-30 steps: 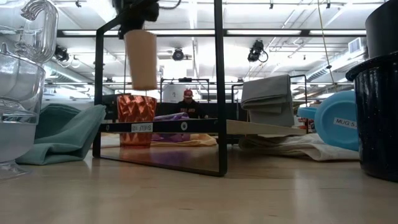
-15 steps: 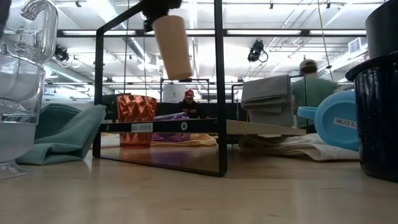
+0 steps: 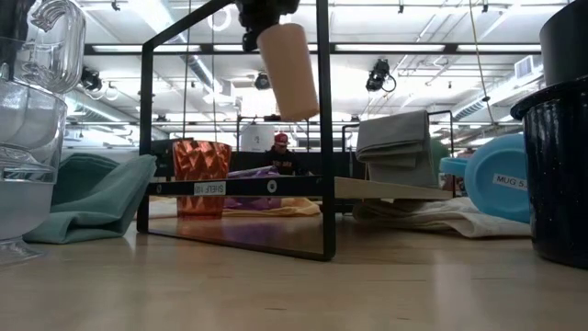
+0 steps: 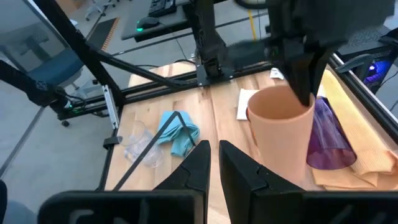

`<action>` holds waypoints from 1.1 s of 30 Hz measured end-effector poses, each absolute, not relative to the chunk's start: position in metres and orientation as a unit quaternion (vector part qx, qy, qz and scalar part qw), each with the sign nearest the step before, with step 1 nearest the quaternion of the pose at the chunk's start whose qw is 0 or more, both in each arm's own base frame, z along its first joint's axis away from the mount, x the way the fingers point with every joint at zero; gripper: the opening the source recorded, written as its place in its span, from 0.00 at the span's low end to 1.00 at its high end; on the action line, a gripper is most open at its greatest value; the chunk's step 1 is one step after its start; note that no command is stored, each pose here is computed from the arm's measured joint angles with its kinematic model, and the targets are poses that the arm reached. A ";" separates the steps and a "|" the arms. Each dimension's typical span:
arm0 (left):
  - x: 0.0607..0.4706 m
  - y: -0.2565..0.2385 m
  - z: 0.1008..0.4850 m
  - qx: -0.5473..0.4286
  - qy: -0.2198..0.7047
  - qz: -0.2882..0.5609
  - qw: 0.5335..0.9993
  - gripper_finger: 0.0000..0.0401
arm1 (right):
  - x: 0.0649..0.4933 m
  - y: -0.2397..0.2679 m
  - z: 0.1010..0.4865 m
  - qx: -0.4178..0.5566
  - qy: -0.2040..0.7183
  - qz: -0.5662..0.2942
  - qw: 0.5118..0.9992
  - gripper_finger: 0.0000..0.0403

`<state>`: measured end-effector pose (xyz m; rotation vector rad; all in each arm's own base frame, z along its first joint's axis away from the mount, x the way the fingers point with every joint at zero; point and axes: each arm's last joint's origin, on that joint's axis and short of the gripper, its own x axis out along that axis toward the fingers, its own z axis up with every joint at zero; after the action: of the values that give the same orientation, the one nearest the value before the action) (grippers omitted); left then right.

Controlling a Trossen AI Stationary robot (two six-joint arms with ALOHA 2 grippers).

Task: Stack small to large cups/mugs on shelf
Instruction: Put the orange cup on the shelf

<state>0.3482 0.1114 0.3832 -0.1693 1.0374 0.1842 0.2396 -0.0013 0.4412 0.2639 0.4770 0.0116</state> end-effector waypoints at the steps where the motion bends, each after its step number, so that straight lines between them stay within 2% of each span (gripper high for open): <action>1: 0.351 0.110 0.381 -0.080 0.498 0.085 0.859 0.02 | 0.239 -0.001 0.442 0.130 0.234 0.006 0.963 0.10; 7: 0.364 0.104 0.377 -0.070 0.479 0.072 0.872 0.02 | 0.237 -0.001 0.443 0.130 0.232 0.006 0.964 0.10; 21: 0.385 0.108 0.388 -0.106 0.369 0.055 0.922 0.02 | 0.236 -0.001 0.443 0.134 0.232 0.009 0.963 0.10; 33: 0.420 0.103 0.363 -0.124 0.360 0.016 0.925 0.02 | 0.211 0.000 0.474 0.134 0.176 0.022 0.975 0.10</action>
<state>0.4203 0.1033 0.3634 -0.2546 0.7385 0.0322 0.2107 -0.0004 0.4743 0.2708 0.3550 0.0443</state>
